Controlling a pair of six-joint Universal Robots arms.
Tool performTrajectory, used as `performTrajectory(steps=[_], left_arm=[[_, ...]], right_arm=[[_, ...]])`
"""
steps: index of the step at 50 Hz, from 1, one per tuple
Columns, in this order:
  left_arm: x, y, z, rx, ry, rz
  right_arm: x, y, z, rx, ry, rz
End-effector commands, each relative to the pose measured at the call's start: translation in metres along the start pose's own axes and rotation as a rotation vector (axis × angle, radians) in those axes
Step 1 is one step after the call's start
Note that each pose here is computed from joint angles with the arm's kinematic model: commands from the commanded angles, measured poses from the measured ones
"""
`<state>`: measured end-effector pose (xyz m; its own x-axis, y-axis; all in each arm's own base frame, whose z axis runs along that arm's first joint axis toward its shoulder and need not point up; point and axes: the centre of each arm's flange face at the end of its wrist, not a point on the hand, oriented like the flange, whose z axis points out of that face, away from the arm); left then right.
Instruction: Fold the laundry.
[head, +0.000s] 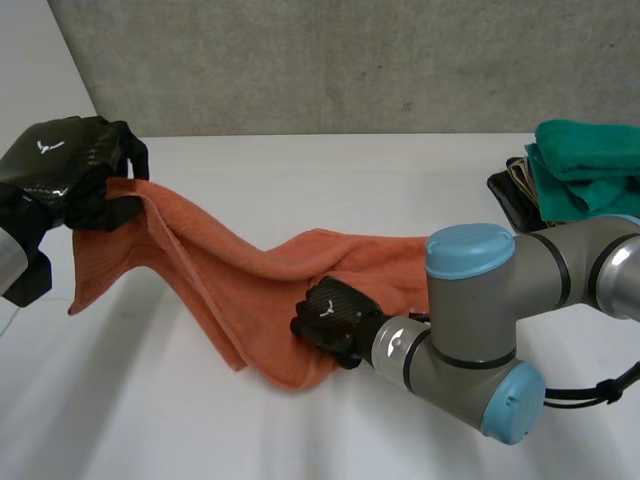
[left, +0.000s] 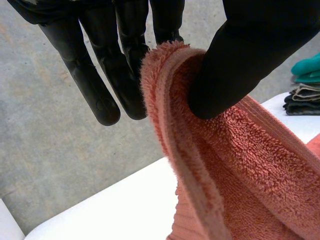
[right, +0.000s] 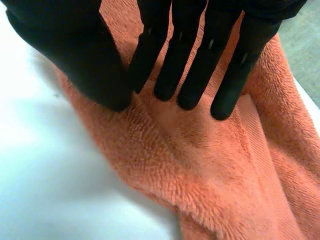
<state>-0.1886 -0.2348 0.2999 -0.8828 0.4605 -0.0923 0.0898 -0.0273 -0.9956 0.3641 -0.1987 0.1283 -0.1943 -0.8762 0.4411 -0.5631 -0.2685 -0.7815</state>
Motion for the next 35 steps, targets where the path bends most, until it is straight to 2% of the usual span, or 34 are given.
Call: performTrajectory(steps=[1, 6, 9, 12, 15, 18, 23, 30, 35], left_arm=[[-0.011, -0.006, 0.001, 0.017, -0.048, -0.001], [-0.018, -0.008, -0.003, 0.01, -0.066, -0.018], [-0.015, -0.007, -0.006, -0.001, -0.047, -0.021], [-0.01, 0.0, -0.01, -0.037, -0.017, -0.038], [-0.003, 0.009, -0.015, -0.08, 0.022, -0.057], [0.004, 0.023, -0.019, -0.133, 0.06, -0.081], [0.016, 0.05, -0.019, -0.214, 0.112, -0.107], [0.024, 0.084, -0.005, -0.298, 0.135, -0.085], [0.023, 0.1, 0.001, -0.359, 0.12, -0.052]], right_arm=[[0.032, -0.017, -0.015, 0.0, 0.157, 0.017], [0.076, -0.05, -0.061, 0.06, 0.324, 0.0], [0.101, -0.062, -0.101, 0.027, 0.423, -0.013], [0.106, -0.063, -0.133, -0.055, 0.439, 0.0], [0.094, -0.055, -0.145, -0.149, 0.365, 0.02], [0.087, -0.044, -0.144, -0.211, 0.312, 0.037], [0.077, -0.008, -0.12, -0.306, 0.259, 0.096], [0.07, 0.038, -0.084, -0.414, 0.271, 0.173], [0.068, 0.038, -0.076, -0.435, 0.295, 0.159]])
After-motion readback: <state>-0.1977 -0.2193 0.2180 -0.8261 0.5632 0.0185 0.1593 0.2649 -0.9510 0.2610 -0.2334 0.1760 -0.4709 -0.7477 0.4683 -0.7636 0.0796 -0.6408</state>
